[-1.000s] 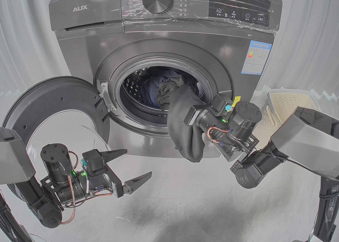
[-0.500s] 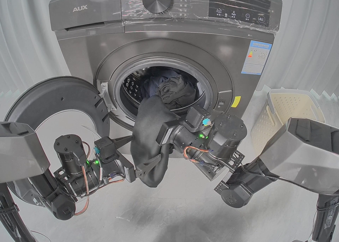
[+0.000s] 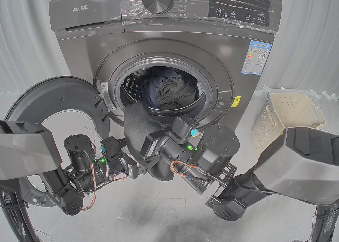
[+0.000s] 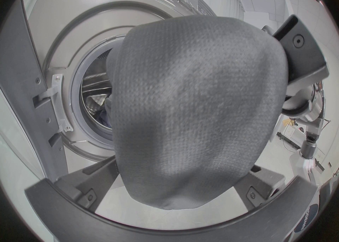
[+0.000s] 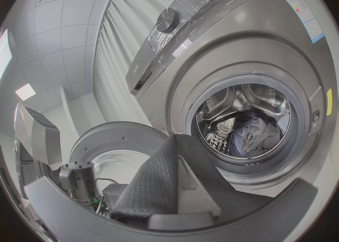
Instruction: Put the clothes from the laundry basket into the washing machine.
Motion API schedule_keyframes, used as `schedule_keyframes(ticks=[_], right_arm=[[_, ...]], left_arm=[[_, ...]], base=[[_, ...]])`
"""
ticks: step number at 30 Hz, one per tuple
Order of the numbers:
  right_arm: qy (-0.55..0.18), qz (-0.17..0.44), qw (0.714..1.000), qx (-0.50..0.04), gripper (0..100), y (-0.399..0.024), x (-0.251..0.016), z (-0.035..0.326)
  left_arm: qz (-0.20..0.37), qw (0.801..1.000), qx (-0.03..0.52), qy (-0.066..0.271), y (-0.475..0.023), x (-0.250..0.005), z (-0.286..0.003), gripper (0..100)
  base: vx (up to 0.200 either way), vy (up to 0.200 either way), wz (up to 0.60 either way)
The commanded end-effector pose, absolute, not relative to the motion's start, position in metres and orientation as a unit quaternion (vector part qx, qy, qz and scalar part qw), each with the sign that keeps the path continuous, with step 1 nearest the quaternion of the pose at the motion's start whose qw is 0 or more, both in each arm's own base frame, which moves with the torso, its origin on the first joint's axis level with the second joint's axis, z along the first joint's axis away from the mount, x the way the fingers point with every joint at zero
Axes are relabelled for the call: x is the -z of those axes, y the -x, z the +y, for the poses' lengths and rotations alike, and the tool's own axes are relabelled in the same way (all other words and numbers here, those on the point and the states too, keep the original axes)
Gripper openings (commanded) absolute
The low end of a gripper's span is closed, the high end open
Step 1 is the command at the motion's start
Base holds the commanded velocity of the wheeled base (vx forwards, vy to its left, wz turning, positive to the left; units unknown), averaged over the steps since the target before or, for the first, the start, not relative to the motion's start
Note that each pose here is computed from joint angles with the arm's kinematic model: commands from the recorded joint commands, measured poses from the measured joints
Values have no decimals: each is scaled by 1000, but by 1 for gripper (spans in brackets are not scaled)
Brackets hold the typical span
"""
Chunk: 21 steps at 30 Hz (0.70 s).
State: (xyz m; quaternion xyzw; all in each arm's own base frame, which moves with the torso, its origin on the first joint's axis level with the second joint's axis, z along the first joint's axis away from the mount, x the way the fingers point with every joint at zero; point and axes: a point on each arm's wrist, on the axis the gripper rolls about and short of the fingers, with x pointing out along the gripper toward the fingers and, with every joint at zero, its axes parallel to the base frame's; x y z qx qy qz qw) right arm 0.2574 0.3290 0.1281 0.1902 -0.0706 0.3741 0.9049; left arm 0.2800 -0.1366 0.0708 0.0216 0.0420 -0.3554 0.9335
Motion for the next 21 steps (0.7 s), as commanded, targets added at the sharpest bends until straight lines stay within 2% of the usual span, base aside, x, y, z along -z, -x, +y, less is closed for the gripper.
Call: schedule_keyframes(ticks=[1,7,8,14,21], right_arm=[[-196,-66,903,-378,0,-249,-128,335],[-197,-65,903,-376,0,-248,-127,335],[-197,-65,904,-374,0,-250,-127,334],[-182,-35,922,-339,0,-261,-109,313],[-159,5,936,-313,0,-268,-86,293]], left_arm=[[49,936,347,-21,-287,-64,-135,100],[36,942,333,-15,-296,-68,-129,100],[31,944,328,-13,-299,-70,-128,0],[-4,960,279,18,-315,-87,-126,0],[-27,961,275,25,-313,-102,-127,0]], base=[[0,0,0],[0,0,0],[0,0,0],[0,0,0],[0,0,0]])
